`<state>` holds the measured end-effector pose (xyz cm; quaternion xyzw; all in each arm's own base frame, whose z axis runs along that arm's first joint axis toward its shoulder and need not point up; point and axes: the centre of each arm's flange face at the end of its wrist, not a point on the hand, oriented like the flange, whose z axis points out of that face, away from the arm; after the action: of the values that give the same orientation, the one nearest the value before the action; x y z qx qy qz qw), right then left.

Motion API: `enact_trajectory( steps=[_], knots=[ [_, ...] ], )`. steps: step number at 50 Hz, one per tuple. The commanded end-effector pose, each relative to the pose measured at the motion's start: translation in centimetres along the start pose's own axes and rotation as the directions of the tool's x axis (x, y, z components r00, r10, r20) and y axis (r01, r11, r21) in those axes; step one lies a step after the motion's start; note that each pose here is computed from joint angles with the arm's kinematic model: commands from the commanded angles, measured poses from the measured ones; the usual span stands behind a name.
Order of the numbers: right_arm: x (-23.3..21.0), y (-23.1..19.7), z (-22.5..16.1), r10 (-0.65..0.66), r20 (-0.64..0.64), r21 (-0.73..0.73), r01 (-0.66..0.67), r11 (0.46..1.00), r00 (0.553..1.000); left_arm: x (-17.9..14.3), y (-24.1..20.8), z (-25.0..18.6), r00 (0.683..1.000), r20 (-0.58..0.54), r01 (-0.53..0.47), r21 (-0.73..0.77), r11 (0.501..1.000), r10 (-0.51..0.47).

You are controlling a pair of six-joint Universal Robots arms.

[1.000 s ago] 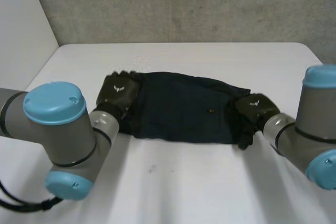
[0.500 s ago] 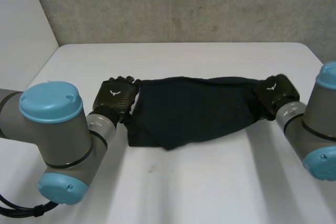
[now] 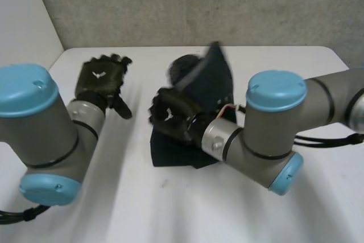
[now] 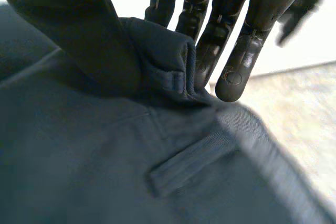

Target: Fold the shorts.

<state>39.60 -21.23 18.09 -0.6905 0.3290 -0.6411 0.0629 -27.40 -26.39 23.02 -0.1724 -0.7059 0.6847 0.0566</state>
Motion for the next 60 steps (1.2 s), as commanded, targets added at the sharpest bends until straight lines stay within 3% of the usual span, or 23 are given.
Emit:
enact_trajectory(
  steps=[1, 5, 7, 9, 10, 13, 14, 16, 18, 22, 28, 33, 37, 43, 48, 52, 55, 57, 60],
  knots=[
    [-0.4, 0.2, 0.0, 0.358, 0.037, 0.026, -0.359, 0.933, 0.933, -1.2, -1.9, 0.9, 0.999, 0.039, 0.006, 0.057, 0.998, -0.008],
    [1.1, 0.0, -0.4, 0.562, -0.009, 0.019, -0.562, 0.827, 0.827, -1.5, -2.9, 1.5, 0.999, 0.048, 0.009, 0.092, 0.996, -0.013],
    [3.3, 0.3, -1.3, 0.657, -0.081, 0.021, -0.658, 0.753, 0.749, -1.5, -3.3, 1.9, 0.999, 0.049, 0.011, 0.106, 0.994, -0.016],
    [5.0, 1.0, -2.2, 0.707, -0.144, 0.026, -0.712, 0.702, 0.692, -1.3, -3.5, 2.2, 0.999, 0.046, 0.012, 0.114, 0.993, -0.017],
    [6.3, 1.7, -2.9, 0.749, -0.202, 0.039, -0.758, 0.651, 0.632, -1.0, -3.3, 2.6, 0.999, 0.038, 0.010, 0.112, 0.994, -0.015],
    [7.9, 3.0, -3.7, 0.793, -0.288, 0.064, -0.815, 0.576, 0.538, -0.1, -2.9, 3.2, 1.000, 0.006, 0.010, 0.109, 0.994, -0.010],
    [8.4, 3.6, -4.0, 0.810, -0.336, 0.079, -0.842, 0.534, 0.481, 0.7, -2.6, 3.5, 1.000, -0.030, 0.010, 0.109, 0.994, -0.006],
    [8.9, 4.2, -4.2, 0.816, -0.381, 0.089, -0.861, 0.500, 0.434, 1.8, -2.2, 3.6, 0.996, -0.087, 0.009, 0.105, 0.994, 0.001],
    [9.0, 4.8, -4.3, 0.814, -0.421, 0.078, -0.878, 0.472, 0.400, 3.6, -1.1, 3.9, 0.984, -0.176, 0.006, 0.092, 0.996, 0.011],
    [7.7, 6.6, -3.2, 0.815, -0.427, -0.007, -0.903, 0.430, 0.391, 5.3, 1.5, 4.6, 0.970, -0.241, -0.008, 0.038, 0.999, 0.017],
    [4.0, 9.6, -1.7, 0.807, -0.423, -0.194, -0.911, 0.364, 0.413, 5.6, 5.2, 4.7, 0.984, -0.175, -0.050, -0.102, 0.993, 0.032],
    [1.4, 11.6, -1.3, 0.740, -0.438, -0.332, -0.857, 0.395, 0.511, 5.6, 8.6, 3.8, 0.984, -0.164, -0.111, -0.268, 0.957, 0.069],
    [1.6, 11.7, -1.5, 0.694, -0.453, -0.363, -0.827, 0.430, 0.560, 5.8, 9.2, 3.0, 0.979, -0.187, -0.133, -0.310, 0.941, 0.076],
    [4.4, 9.8, -2.4, 0.672, -0.473, -0.300, -0.821, 0.485, 0.570, 6.0, 7.1, 2.5, 0.978, -0.196, -0.125, -0.267, 0.955, 0.074],
    [8.4, 7.1, -3.7, 0.625, -0.522, -0.166, -0.788, 0.593, 0.581, 5.2, 2.0, 1.9, 0.984, -0.170, -0.086, -0.150, 0.985, 0.060],
    [12.1, 4.9, -5.7, 0.568, -0.603, -0.060, -0.742, 0.668, 0.560, 3.2, -3.6, 1.1, 0.992, -0.122, -0.040, -0.014, 0.999, 0.038],
    [15.0, 3.1, -7.8, 0.523, -0.693, 0.009, -0.719, 0.695, 0.496, 0.1, -8.0, 0.4, 0.999, -0.047, -0.010, 0.091, 0.996, 0.014],
    [16.9, 2.2, -9.7, 0.496, -0.754, 0.053, -0.713, 0.700, 0.431, -2.0, -10.5, -0.5, 1.000, -0.007, 0.003, 0.134, 0.991, -0.002],
    [18.6, 2.3, -12.1, 0.466, -0.808, 0.076, -0.721, 0.689, 0.360, -3.8, -12.2, -1.7, 1.000, 0.019, 0.013, 0.120, 0.993, -0.015]
  ],
)
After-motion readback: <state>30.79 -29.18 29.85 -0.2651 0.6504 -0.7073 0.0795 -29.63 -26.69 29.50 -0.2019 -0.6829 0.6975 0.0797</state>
